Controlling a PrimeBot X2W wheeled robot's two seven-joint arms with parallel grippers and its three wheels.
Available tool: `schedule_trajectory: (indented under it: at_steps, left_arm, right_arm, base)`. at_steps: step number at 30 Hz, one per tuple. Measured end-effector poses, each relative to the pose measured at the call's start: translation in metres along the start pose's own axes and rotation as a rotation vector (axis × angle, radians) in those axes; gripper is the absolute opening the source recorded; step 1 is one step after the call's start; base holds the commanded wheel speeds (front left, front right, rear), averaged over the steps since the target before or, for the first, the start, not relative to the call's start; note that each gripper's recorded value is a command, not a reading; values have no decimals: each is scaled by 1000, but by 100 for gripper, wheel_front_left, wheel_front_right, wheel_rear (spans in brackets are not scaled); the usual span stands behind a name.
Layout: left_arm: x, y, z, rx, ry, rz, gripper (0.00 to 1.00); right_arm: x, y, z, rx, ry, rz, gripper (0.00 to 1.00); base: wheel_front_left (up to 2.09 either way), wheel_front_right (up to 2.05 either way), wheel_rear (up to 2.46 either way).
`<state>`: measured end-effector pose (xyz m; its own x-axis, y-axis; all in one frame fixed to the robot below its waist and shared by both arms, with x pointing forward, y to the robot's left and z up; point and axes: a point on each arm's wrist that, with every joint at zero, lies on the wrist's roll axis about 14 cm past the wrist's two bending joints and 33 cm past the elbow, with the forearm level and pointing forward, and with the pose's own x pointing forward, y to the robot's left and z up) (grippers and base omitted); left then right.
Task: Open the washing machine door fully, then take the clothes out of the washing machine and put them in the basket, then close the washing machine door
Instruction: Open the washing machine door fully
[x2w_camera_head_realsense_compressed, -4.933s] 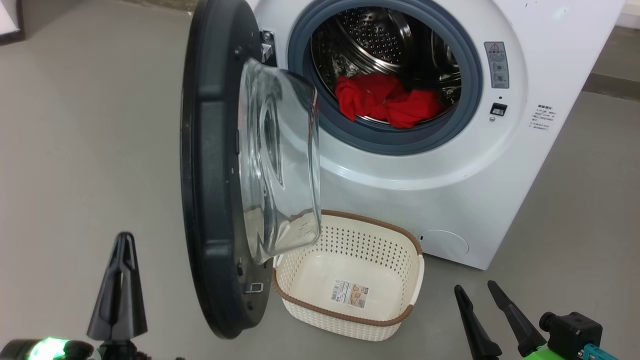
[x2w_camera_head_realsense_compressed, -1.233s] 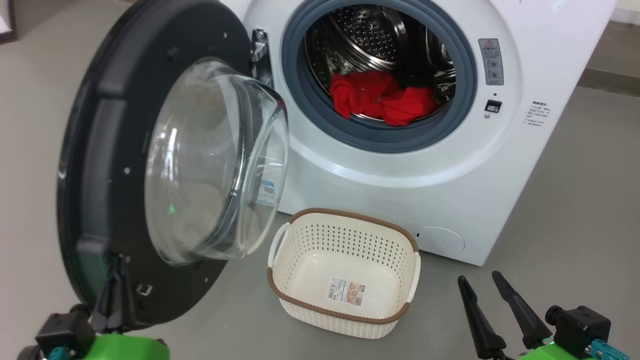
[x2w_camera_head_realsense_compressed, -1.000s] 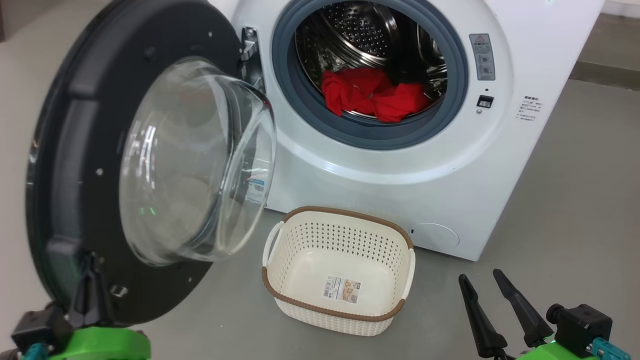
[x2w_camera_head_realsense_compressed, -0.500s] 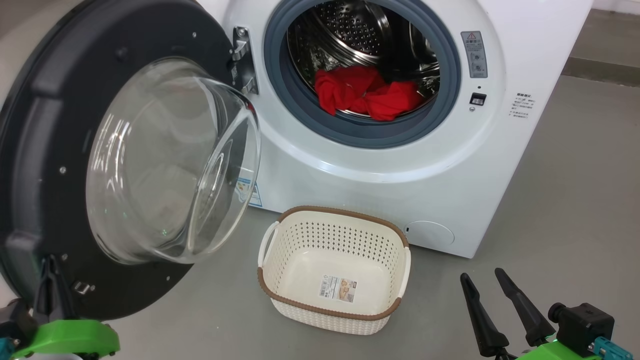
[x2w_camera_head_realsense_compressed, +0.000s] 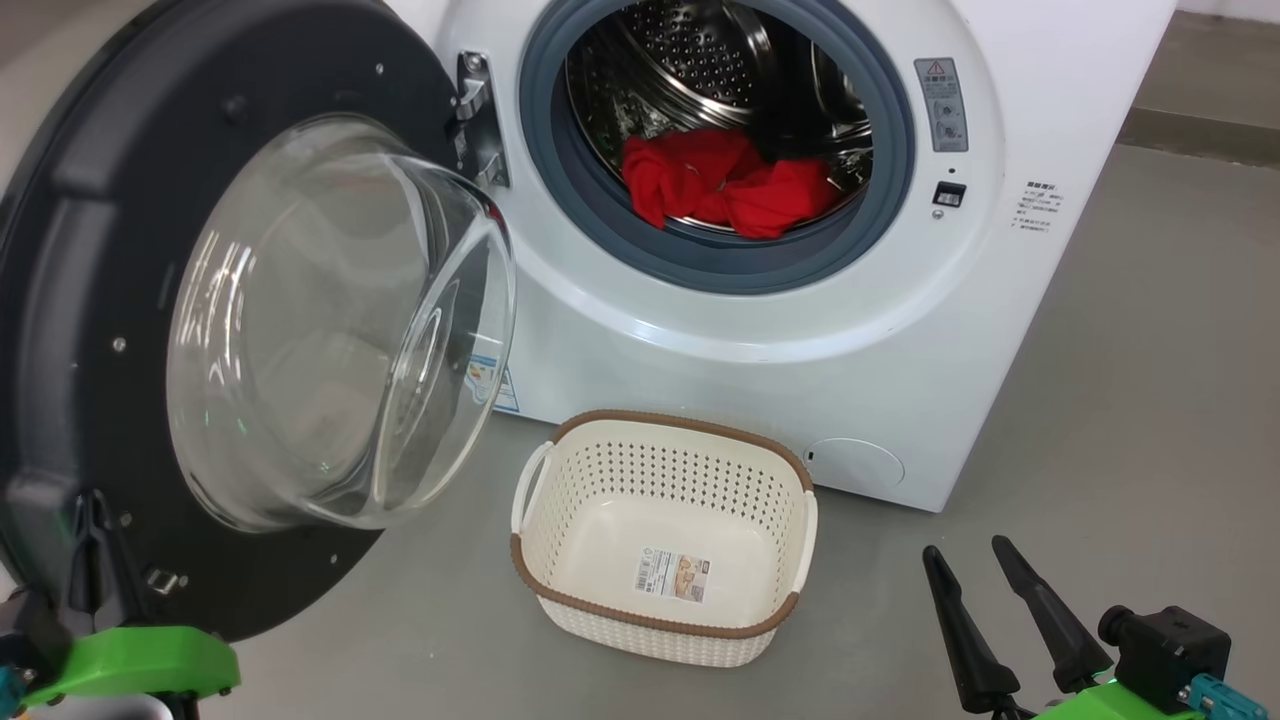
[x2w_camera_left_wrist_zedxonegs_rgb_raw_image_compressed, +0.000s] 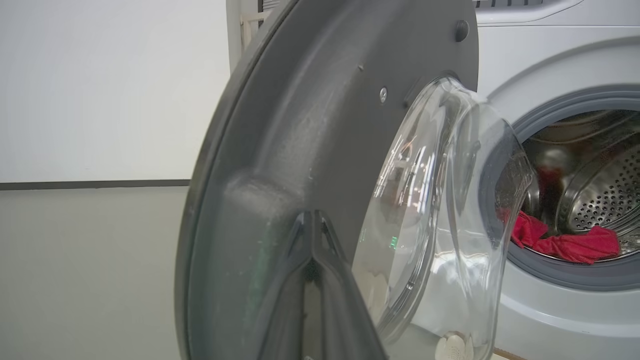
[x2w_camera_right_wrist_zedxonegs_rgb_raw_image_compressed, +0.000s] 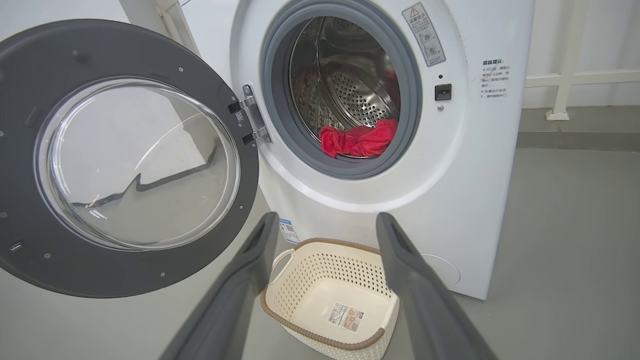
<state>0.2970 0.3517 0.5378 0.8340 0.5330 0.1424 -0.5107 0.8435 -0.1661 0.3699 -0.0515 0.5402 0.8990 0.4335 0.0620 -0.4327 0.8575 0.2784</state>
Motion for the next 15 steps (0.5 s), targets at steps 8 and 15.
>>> schedule_trajectory:
  at_steps: [8,15]
  left_arm:
    - [-10,-20,8,2,-32,-66,0]
    - [-18,-48,16,-7,-61,-160,0]
  right_arm:
    - [-1,-5,0,0,-2,-15,100]
    - [-3,-9,2,1,-12,-29,100]
  base:
    - [0,0,0]
    - [0,0,0]
